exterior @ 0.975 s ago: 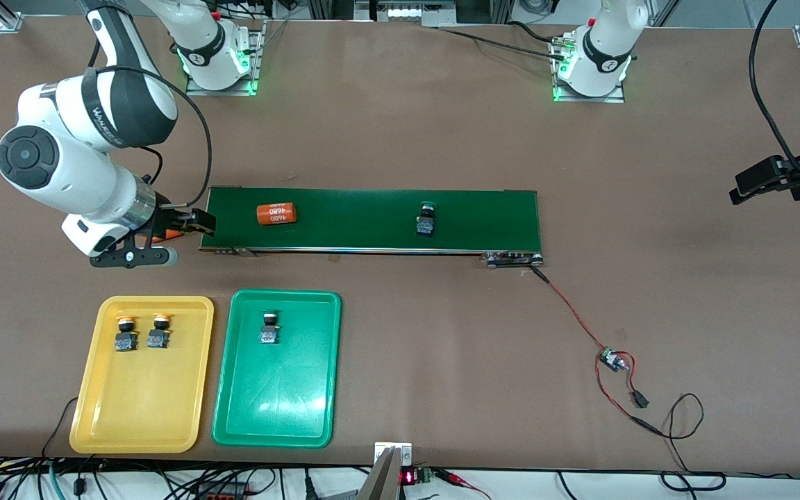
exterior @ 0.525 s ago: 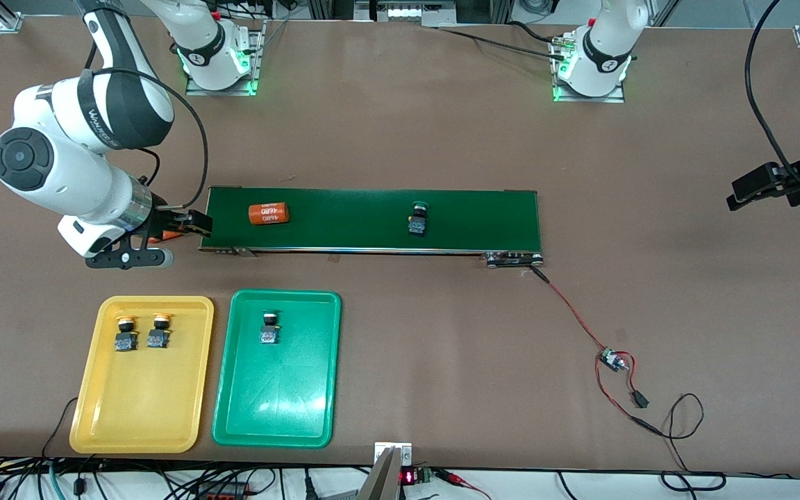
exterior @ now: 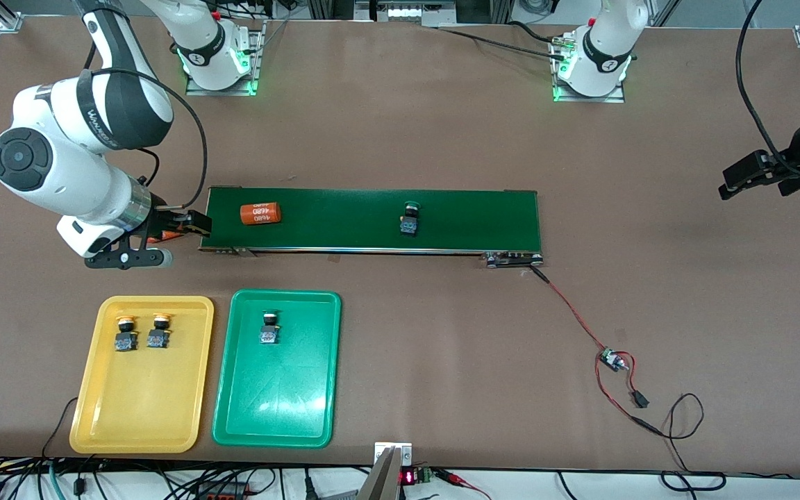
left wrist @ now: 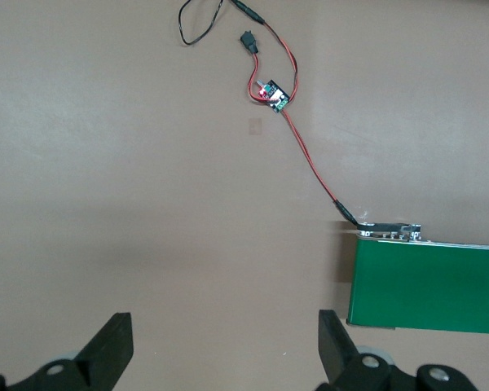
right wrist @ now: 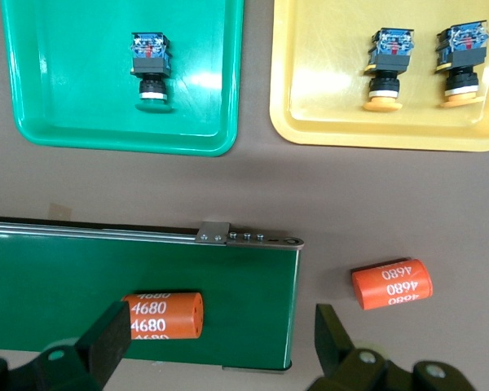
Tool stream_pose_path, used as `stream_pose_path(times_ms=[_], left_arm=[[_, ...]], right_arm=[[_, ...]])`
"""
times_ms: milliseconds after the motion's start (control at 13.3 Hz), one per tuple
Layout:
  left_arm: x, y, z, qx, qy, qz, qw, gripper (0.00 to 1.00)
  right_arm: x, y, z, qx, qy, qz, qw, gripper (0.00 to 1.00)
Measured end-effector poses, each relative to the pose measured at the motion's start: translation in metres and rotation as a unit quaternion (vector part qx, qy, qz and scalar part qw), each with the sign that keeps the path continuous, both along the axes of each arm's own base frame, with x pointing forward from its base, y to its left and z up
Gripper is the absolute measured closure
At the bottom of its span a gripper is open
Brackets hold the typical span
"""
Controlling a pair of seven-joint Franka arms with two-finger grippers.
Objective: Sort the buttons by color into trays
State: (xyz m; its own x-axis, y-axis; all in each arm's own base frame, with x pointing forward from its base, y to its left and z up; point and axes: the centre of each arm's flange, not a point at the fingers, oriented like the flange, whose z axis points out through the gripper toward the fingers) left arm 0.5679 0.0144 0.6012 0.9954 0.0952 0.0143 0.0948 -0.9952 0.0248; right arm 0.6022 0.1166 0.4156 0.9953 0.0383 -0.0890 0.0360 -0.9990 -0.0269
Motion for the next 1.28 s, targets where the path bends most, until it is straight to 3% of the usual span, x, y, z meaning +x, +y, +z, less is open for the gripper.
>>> stream_pose_path(times_ms=[675, 1276], left_arm=[[-0.001, -0.001, -0.004, 0.000, 0.005, 0.000, 1.000, 0.00], [-0.001, 0.000, -0.006, 0.000, 0.007, 0.000, 1.000, 0.00]], right_arm=[[-0.003, 0.011, -0.001, -0.005, 0.004, -0.050, 0.999, 0.00], [-0.034, 0.109, -0.006, -0.011, 0.010, -0.050, 0.999, 0.00]])
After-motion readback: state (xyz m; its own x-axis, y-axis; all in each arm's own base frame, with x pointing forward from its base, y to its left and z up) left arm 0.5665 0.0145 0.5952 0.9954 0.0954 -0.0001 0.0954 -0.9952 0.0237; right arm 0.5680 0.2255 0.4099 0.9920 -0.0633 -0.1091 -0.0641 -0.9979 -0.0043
